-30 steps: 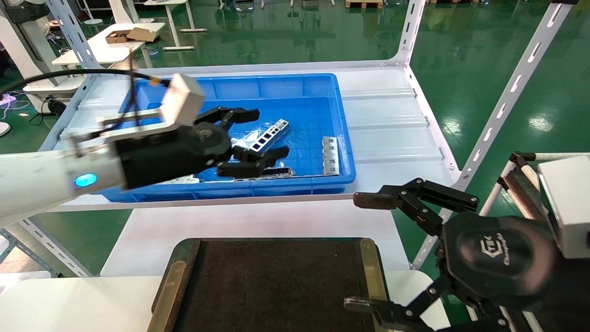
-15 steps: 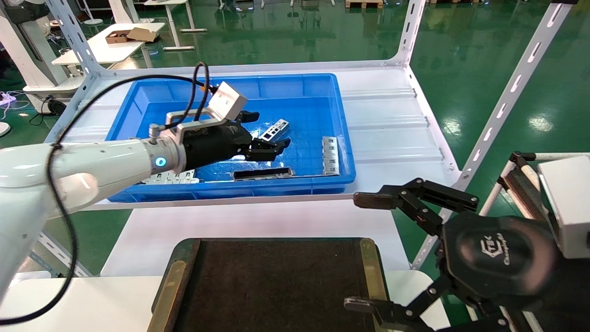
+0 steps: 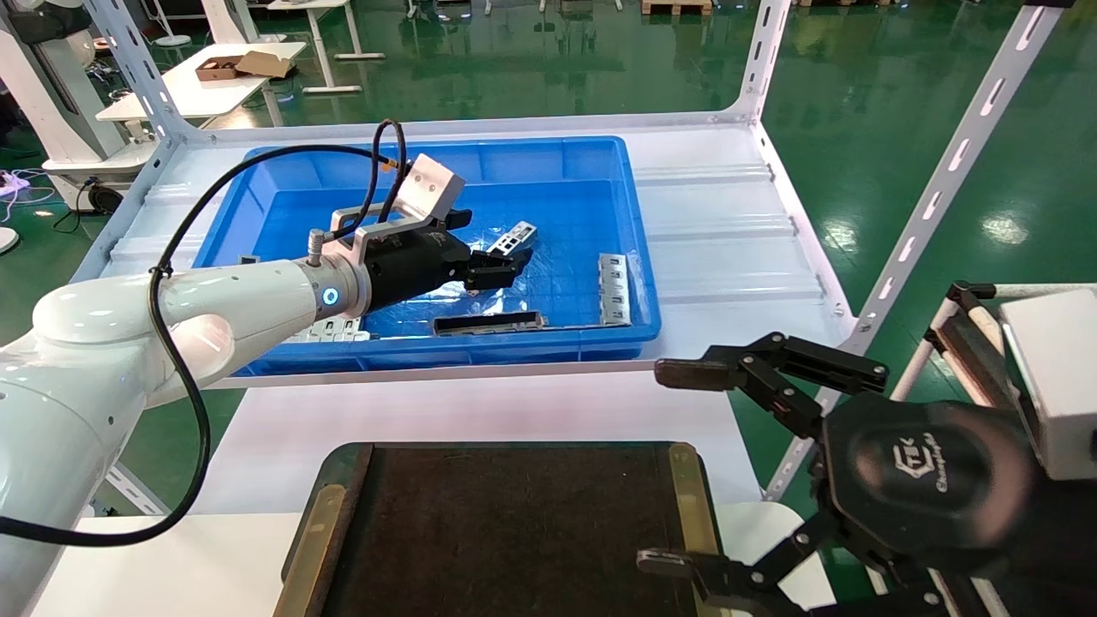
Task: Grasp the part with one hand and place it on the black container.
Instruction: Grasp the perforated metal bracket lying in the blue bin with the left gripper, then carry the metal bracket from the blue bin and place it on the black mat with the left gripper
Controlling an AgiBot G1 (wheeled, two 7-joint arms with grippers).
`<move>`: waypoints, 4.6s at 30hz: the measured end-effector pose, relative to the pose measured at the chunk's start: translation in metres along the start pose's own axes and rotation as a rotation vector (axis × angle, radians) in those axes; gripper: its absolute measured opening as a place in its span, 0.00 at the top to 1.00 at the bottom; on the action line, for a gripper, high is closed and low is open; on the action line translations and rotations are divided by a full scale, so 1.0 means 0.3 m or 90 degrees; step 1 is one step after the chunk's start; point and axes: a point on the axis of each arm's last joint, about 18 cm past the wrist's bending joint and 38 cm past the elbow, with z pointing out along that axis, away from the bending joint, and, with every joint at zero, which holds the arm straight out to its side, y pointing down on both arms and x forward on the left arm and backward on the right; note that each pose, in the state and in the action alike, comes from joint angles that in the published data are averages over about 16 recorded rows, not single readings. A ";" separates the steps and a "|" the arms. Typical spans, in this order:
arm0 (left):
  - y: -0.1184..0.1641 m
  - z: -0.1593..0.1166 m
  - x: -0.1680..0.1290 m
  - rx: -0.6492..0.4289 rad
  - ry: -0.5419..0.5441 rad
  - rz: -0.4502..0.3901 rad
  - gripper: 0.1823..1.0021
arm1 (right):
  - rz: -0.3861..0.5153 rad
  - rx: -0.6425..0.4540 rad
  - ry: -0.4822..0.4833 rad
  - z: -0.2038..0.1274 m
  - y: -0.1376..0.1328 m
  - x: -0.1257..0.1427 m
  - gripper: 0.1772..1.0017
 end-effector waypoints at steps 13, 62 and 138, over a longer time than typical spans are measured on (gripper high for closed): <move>0.068 -0.001 -0.007 -0.024 -0.019 -0.027 0.18 | 0.000 0.000 0.000 0.000 0.000 0.000 0.20; -0.097 -0.368 -0.030 0.140 0.239 -0.003 0.81 | 0.000 0.000 0.000 0.000 0.000 0.000 0.98; 0.889 -0.150 0.781 -0.100 -0.131 -0.487 0.82 | 0.000 0.000 0.000 0.000 0.000 0.000 0.98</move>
